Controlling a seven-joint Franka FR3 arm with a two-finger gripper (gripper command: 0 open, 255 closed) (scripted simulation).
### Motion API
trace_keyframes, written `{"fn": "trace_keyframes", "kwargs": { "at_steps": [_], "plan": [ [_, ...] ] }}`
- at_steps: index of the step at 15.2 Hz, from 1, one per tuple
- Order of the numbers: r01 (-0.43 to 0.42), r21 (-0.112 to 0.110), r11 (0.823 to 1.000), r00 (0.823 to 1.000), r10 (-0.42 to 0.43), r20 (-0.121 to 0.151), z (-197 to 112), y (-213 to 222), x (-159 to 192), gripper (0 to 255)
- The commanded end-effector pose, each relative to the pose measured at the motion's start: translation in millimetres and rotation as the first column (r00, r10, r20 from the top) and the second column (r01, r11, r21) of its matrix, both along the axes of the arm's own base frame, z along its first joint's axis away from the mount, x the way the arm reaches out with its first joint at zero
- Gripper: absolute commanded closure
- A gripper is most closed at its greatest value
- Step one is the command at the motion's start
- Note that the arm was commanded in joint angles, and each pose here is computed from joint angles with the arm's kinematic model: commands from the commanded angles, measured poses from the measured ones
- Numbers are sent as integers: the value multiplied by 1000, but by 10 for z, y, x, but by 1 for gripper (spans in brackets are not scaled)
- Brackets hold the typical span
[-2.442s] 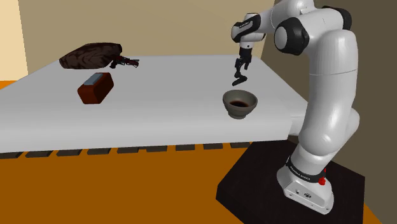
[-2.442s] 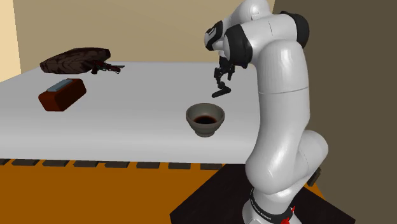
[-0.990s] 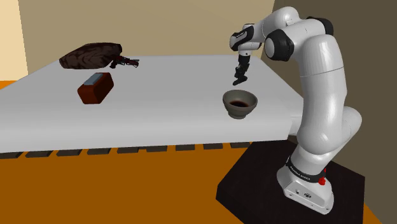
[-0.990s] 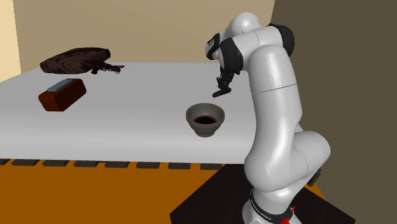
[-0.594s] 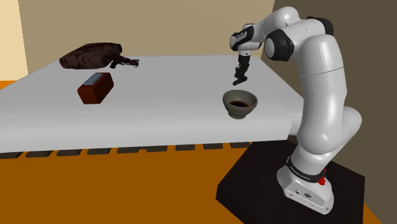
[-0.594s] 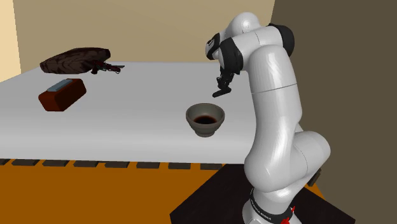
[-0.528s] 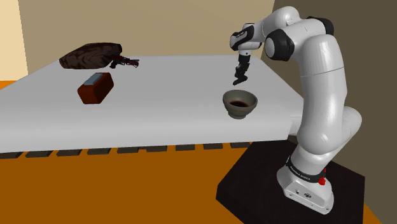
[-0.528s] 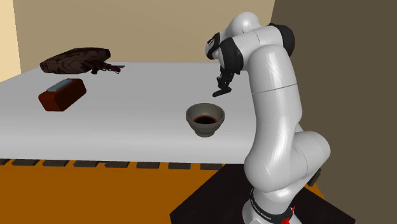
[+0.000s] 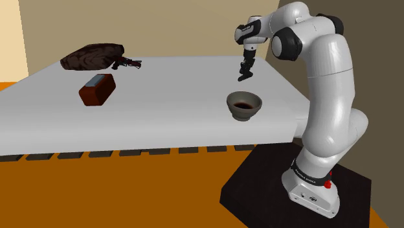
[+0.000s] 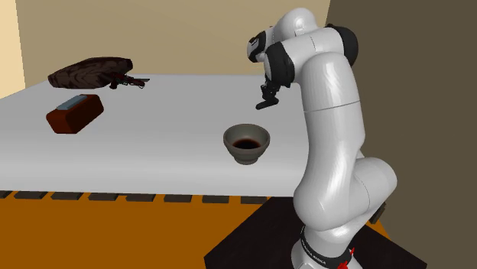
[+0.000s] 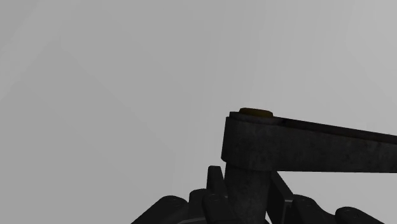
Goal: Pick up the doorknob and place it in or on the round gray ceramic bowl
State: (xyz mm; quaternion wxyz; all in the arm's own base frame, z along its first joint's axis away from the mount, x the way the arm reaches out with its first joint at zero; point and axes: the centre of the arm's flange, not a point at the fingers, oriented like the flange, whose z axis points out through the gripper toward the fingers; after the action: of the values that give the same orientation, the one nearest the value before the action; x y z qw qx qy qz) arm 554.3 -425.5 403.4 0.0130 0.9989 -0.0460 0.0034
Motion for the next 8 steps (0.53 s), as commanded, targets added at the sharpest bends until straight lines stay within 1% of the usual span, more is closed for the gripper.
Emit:
{"fn": "trace_keyframes", "kwargs": {
  "at_steps": [1,8],
  "plan": [
    [0,0,1000,1000,0,0,112,-6,1,255],
    [0,0,1000,1000,0,0,481,-6,1,255]
  ]
}}
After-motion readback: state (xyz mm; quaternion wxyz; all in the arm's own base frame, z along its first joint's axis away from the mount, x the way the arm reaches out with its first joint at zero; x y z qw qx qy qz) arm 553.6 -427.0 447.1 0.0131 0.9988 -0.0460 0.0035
